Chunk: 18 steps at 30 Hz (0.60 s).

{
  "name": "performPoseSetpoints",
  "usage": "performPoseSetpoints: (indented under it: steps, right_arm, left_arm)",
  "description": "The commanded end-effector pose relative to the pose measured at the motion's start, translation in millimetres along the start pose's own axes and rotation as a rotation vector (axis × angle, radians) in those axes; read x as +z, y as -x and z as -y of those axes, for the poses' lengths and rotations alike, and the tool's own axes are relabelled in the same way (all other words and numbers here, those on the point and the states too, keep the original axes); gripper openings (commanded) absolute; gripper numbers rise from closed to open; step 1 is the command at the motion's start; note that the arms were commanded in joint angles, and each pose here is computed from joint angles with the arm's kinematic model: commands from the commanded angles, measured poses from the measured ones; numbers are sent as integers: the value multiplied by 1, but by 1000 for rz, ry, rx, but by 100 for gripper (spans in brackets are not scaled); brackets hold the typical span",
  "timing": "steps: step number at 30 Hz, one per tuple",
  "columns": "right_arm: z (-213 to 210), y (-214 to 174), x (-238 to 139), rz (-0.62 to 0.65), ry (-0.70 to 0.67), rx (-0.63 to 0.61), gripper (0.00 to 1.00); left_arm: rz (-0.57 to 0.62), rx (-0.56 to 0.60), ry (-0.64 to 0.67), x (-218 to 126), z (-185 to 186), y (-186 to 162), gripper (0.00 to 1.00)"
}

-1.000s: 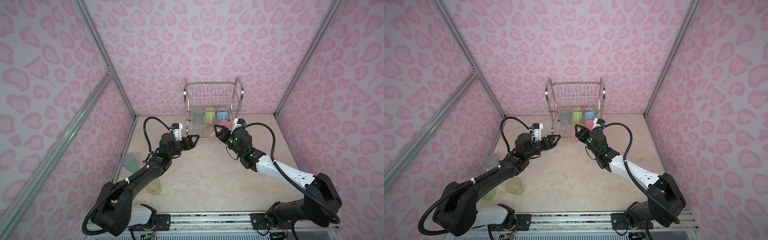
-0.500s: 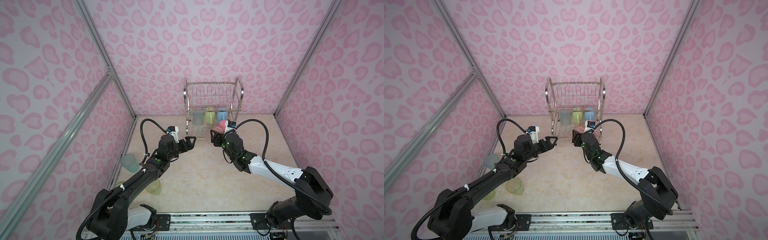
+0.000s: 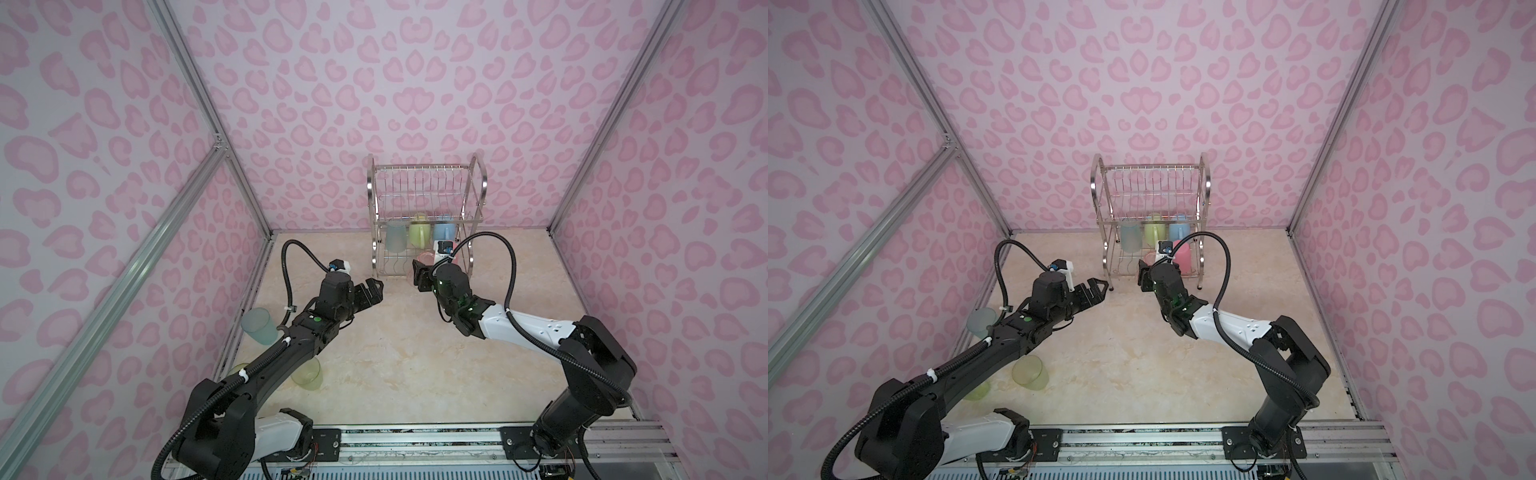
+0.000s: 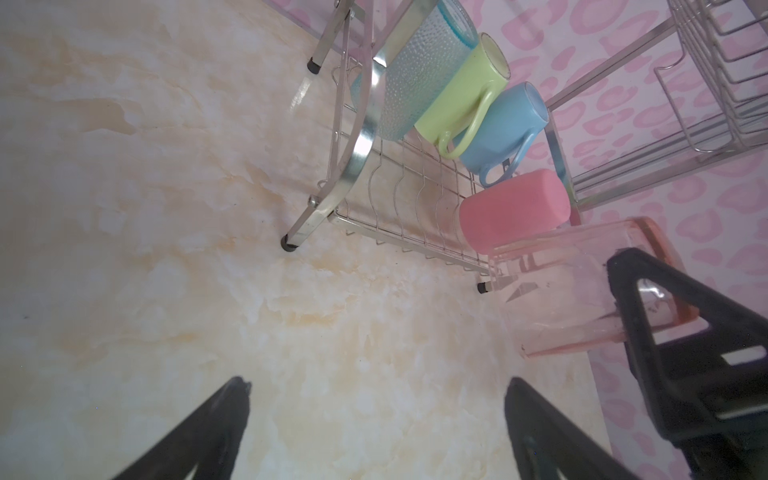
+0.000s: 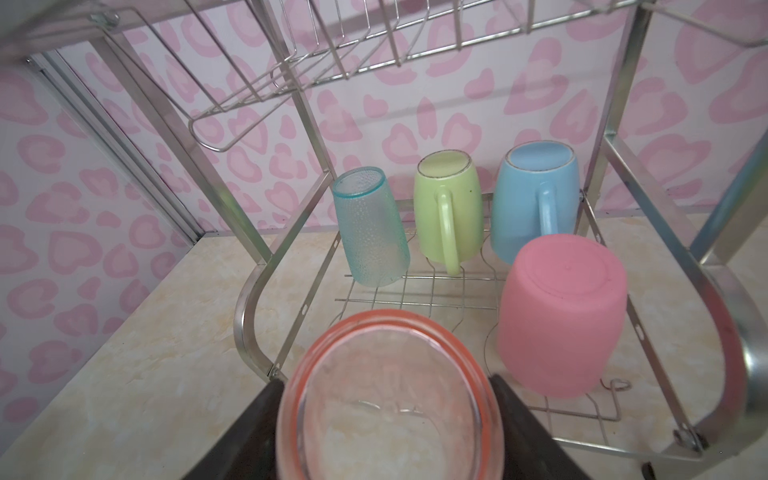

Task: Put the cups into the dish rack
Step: 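Carry the clear pink cup with the right gripper over the lower rack tier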

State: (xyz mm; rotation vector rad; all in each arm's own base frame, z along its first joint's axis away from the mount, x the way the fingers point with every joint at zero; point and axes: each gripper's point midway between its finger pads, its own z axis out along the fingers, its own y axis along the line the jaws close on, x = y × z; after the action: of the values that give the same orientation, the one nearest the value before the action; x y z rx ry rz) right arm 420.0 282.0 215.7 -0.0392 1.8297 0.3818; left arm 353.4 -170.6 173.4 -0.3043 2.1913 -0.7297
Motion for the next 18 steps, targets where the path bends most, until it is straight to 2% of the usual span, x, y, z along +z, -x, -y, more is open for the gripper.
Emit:
performPoseSetpoints:
  steps: [1,18]
  right_arm:
    - [-4,8,8,43,-10,-39,56]
    - [-5,-4,60,60,-103,-172,56]
  left_arm:
    - [17,20,20,-4,-2,5,98]
    - [33,58,47,-16,-6,7,98]
